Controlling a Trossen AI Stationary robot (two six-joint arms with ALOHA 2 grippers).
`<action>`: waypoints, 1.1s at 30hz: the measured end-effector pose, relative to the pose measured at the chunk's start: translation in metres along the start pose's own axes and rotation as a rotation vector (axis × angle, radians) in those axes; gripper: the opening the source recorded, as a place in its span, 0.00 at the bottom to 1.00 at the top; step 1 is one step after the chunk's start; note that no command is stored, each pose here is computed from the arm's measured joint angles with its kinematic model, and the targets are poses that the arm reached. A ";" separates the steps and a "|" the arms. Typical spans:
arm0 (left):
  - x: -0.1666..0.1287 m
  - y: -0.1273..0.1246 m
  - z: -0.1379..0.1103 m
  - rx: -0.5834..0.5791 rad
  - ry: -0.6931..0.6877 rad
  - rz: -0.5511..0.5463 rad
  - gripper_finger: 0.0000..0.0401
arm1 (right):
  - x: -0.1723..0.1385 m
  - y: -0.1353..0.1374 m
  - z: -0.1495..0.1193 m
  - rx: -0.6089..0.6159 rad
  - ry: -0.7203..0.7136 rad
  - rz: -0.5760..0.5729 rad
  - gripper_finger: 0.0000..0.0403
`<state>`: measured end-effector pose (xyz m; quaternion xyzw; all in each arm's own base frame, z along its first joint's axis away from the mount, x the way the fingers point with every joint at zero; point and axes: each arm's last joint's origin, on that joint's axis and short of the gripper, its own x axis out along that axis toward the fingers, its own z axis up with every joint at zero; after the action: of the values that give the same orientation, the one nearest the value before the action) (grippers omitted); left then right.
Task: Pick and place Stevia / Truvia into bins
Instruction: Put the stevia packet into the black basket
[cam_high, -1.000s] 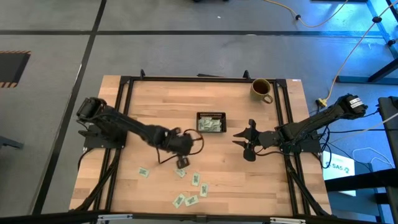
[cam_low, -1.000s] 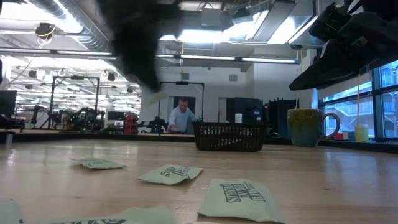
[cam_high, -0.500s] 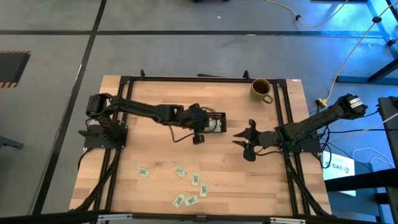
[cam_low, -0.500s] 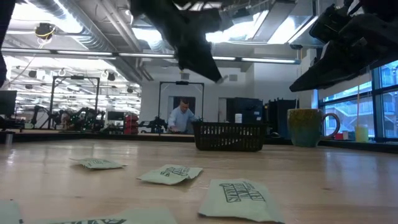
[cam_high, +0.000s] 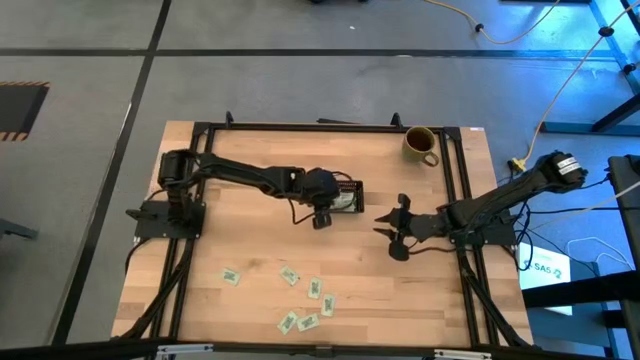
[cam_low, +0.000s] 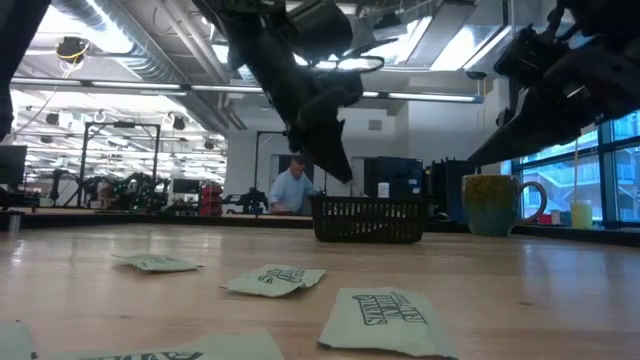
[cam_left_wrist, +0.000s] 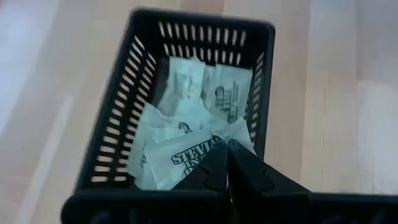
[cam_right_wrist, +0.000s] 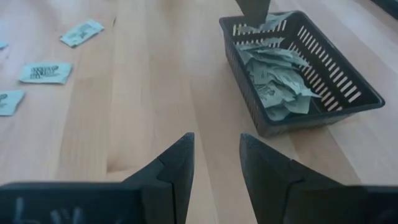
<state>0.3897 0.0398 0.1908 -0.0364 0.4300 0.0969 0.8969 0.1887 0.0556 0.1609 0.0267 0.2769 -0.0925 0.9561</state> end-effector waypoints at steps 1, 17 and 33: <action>0.003 0.000 -0.001 0.001 0.008 0.000 0.01 | 0.001 0.000 -0.001 -0.002 0.004 -0.001 0.32; -0.007 0.001 0.003 -0.001 -0.020 0.018 0.01 | 0.003 0.002 0.002 0.015 -0.028 0.009 0.33; -0.030 -0.001 0.007 0.021 -0.002 -0.003 0.16 | 0.003 0.002 0.003 0.044 -0.031 0.011 0.33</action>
<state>0.3767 0.0355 0.2180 -0.0275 0.4301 0.0912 0.8977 0.1927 0.0570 0.1617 0.0480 0.2595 -0.0938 0.9600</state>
